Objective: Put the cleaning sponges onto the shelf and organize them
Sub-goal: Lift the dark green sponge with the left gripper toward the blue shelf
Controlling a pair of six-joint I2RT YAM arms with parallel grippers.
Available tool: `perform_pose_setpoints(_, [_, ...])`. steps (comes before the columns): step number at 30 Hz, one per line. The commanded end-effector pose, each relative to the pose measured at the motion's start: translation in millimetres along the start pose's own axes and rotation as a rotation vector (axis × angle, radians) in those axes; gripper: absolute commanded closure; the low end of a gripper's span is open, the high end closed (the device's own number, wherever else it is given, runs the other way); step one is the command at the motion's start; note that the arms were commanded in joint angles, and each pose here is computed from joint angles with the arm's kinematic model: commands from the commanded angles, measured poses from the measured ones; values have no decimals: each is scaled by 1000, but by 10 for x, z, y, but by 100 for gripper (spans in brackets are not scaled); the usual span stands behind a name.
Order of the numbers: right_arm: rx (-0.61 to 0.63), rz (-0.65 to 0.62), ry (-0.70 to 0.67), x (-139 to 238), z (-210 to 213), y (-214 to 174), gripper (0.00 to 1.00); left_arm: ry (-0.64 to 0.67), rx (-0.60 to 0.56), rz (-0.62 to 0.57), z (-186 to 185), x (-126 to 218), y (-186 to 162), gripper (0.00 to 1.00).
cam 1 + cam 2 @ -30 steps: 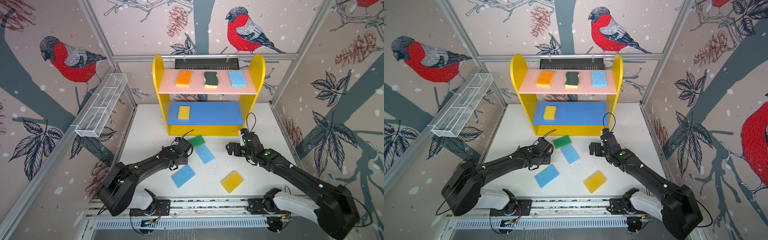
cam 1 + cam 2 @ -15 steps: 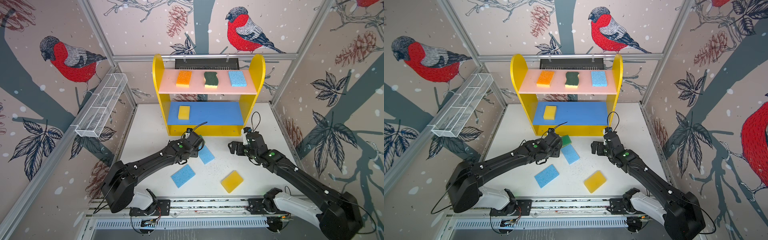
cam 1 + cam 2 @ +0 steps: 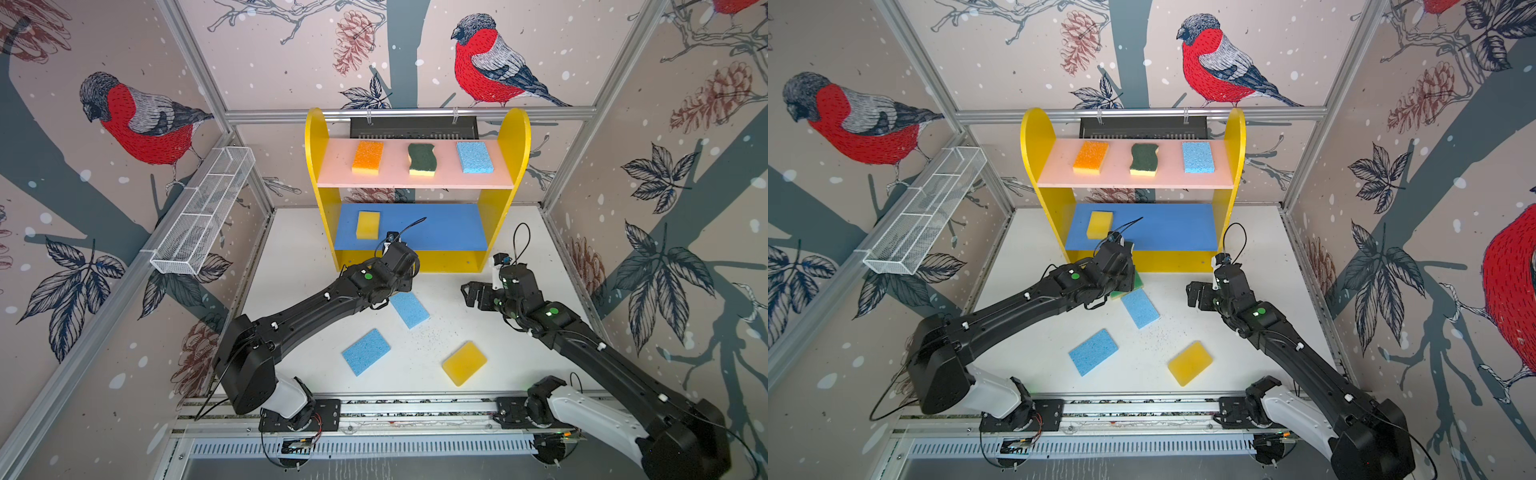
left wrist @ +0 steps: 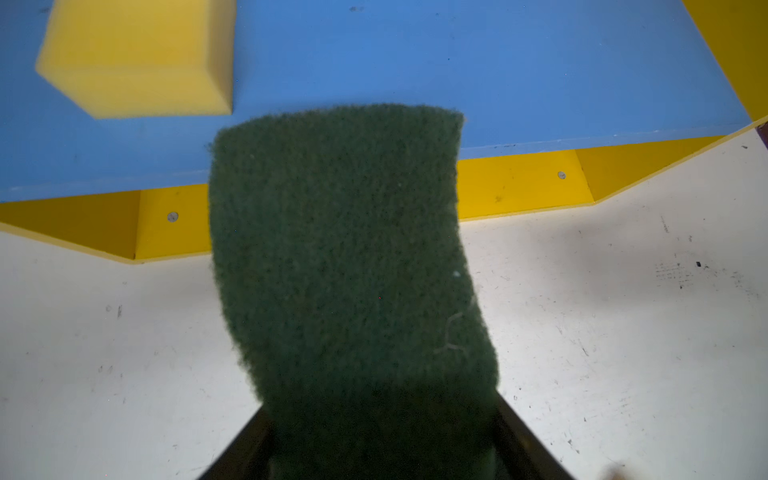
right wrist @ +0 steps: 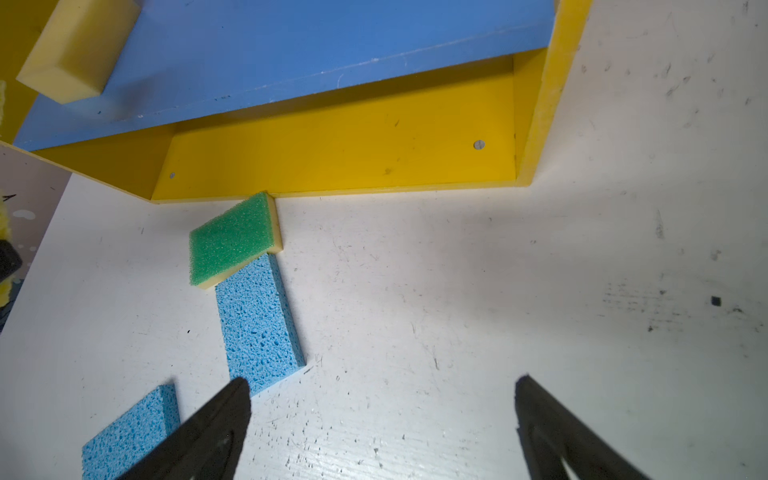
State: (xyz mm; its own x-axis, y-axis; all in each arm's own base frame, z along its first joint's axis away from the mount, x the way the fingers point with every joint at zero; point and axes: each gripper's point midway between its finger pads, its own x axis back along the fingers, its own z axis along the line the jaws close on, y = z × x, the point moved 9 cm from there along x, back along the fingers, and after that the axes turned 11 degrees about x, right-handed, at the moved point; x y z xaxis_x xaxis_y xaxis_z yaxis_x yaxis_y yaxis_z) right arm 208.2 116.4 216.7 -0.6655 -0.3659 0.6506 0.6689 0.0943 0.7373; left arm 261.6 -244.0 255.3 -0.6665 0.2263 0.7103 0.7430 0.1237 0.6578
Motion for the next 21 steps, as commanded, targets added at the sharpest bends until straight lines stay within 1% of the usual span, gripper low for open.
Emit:
perform_pose_setpoints(1, [15, -10, -30, 52, -43, -11, 1, 9, -33, -49, -81, -42, 105, 36])
perform_pose_setpoints(6, [9, -48, -34, 133, -80, -13, 0, 32, -45, -97, -139, -138, 178, 36])
perform_pose_setpoints(12, [6, -52, -29, 155, -92, -2, 0, 29, -65, -166, -230, -233, 271, 36])
perform_pose_setpoints(21, [6, -54, -30, 167, -104, 22, 0, 84, -56, -202, -356, -484, 359, 36])
